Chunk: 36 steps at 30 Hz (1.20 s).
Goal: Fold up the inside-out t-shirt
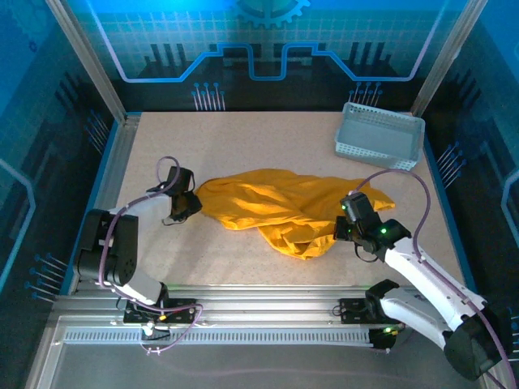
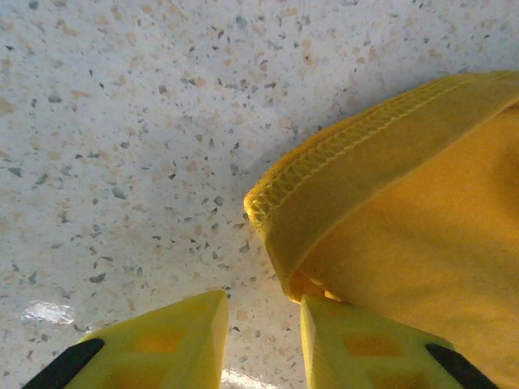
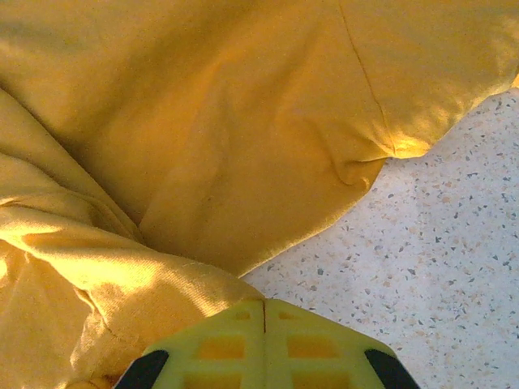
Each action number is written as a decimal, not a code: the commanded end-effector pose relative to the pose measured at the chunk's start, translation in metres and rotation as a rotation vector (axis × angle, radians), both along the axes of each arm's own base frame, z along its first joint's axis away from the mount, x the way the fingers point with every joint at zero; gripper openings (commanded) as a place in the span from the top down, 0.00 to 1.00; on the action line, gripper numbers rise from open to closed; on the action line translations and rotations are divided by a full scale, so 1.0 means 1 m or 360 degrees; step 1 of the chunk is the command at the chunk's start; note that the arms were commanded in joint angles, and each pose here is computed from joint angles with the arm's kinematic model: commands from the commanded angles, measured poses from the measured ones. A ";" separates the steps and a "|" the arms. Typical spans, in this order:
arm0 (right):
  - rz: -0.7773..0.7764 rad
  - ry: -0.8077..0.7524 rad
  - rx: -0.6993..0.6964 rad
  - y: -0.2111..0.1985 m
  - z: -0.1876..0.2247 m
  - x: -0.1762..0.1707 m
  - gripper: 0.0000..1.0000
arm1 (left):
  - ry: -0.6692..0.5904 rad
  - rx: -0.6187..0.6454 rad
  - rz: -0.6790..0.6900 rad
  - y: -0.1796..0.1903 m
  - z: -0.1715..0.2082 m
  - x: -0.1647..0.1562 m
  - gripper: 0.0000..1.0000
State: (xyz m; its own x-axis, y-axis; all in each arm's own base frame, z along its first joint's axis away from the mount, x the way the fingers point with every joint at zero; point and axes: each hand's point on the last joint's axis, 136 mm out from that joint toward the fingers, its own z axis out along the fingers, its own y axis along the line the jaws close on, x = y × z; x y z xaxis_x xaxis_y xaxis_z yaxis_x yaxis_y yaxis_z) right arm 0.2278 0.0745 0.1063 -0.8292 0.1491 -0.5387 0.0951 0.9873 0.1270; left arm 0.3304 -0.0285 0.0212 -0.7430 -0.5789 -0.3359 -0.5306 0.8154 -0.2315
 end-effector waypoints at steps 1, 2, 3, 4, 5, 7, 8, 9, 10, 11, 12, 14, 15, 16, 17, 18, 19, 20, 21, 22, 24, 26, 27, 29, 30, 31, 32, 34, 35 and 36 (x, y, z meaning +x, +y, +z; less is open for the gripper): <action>-0.0002 -0.0042 0.0036 0.001 0.009 0.003 1.00 | -0.0031 -0.0039 0.0036 0.000 0.003 0.013 0.68; -0.0001 -0.0041 0.0038 0.001 0.008 0.003 1.00 | -0.0027 -0.0041 0.0035 0.000 0.002 0.014 0.69; 0.0003 -0.0041 0.0042 0.002 0.008 0.003 1.00 | -0.0026 -0.0044 0.0039 0.000 0.002 0.016 0.69; 0.0005 -0.0038 0.0045 0.002 0.007 0.003 1.00 | -0.0023 -0.0043 0.0042 0.000 0.001 0.018 0.68; 0.0006 -0.0036 0.0047 0.002 0.006 0.002 1.00 | -0.0023 -0.0041 0.0046 0.000 0.000 0.019 0.68; 0.0011 -0.0032 0.0045 0.002 0.005 0.002 1.00 | -0.0023 -0.0039 0.0053 0.001 0.000 0.021 0.68; 0.0009 -0.0033 0.0048 0.002 0.005 0.002 1.00 | -0.0023 -0.0038 0.0056 0.001 -0.001 0.023 0.68; 0.0011 -0.0034 0.0050 0.002 0.005 0.002 1.00 | -0.0024 -0.0038 0.0060 0.002 -0.001 0.024 0.69; 0.0011 -0.0033 0.0050 0.002 0.005 0.001 1.00 | -0.0023 -0.0035 0.0065 0.002 -0.001 0.026 0.69; 0.0011 -0.0035 0.0050 0.002 0.005 0.001 1.00 | -0.0025 -0.0035 0.0069 0.003 0.000 0.028 0.69; 0.0011 -0.0035 0.0049 0.002 0.005 0.001 1.00 | -0.0025 -0.0032 0.0070 0.003 0.000 0.029 0.69; 0.0010 -0.0037 0.0048 0.001 0.005 0.000 1.00 | -0.0025 -0.0029 0.0077 0.004 0.000 0.032 0.70; 0.0008 -0.0038 0.0045 0.001 0.005 0.000 1.00 | -0.0025 -0.0027 0.0084 0.005 0.000 0.034 0.72; 0.0010 -0.0036 0.0043 0.001 0.005 0.000 1.00 | -0.0022 -0.0027 0.0086 0.006 -0.001 0.035 0.74; 0.0011 -0.0038 0.0042 0.001 0.005 0.000 1.00 | -0.0024 -0.0027 0.0087 0.006 -0.001 0.036 0.75; 0.0010 -0.0042 0.0045 0.001 0.006 0.000 1.00 | -0.0025 -0.0028 0.0091 0.006 0.000 0.038 0.77; 0.0009 -0.0042 0.0047 0.000 0.006 0.000 1.00 | -0.0024 -0.0029 0.0095 0.007 -0.001 0.040 0.80; 0.0010 -0.0041 0.0043 0.000 0.006 0.000 1.00 | -0.0025 -0.0032 0.0098 0.007 -0.001 0.040 0.83; 0.0010 -0.0043 0.0043 0.000 0.007 0.000 1.00 | -0.0031 -0.0034 0.0100 0.007 0.000 0.041 0.86; 0.0013 -0.0047 0.0043 0.000 0.008 0.000 1.00 | -0.0044 -0.0043 0.0096 0.007 0.001 0.043 0.89; 0.0012 -0.0052 0.0040 0.000 0.009 0.000 1.00 | -0.0086 -0.0044 0.0088 0.007 0.008 0.046 0.92; 0.0009 -0.0060 0.0029 -0.002 0.012 0.001 1.00 | -0.0125 -0.0034 0.0070 0.007 0.016 0.049 0.97; 0.0007 -0.0064 0.0022 -0.002 0.014 0.001 1.00 | -0.0154 -0.0027 0.0059 0.008 0.021 0.050 0.99; -0.0003 -0.0074 0.0004 -0.005 0.017 0.002 1.00 | -0.0208 -0.0019 0.0049 0.009 0.034 0.051 1.00; -0.0010 -0.0082 -0.0003 -0.007 0.020 0.002 1.00 | -0.0242 -0.0017 0.0047 0.010 0.042 0.051 1.00; -0.0023 -0.0090 -0.0009 -0.010 0.024 0.003 1.00 | -0.0281 -0.0016 0.0047 0.010 0.051 0.050 1.00; -0.0034 -0.0094 -0.0013 -0.012 0.027 0.004 1.00 | -0.0315 -0.0016 0.0051 0.011 0.060 0.048 1.00; -0.0067 -0.0111 -0.0020 -0.021 0.038 0.008 1.00 | -0.0415 -0.0003 0.0061 0.013 0.084 0.043 1.00; -0.0077 -0.0121 -0.0017 -0.023 0.044 0.009 1.00 | -0.0463 0.0014 0.0073 0.016 0.096 0.040 1.00; -0.0095 -0.0143 -0.0021 -0.029 0.052 0.012 1.00 | -0.0525 0.0037 0.0096 0.020 0.111 0.034 1.00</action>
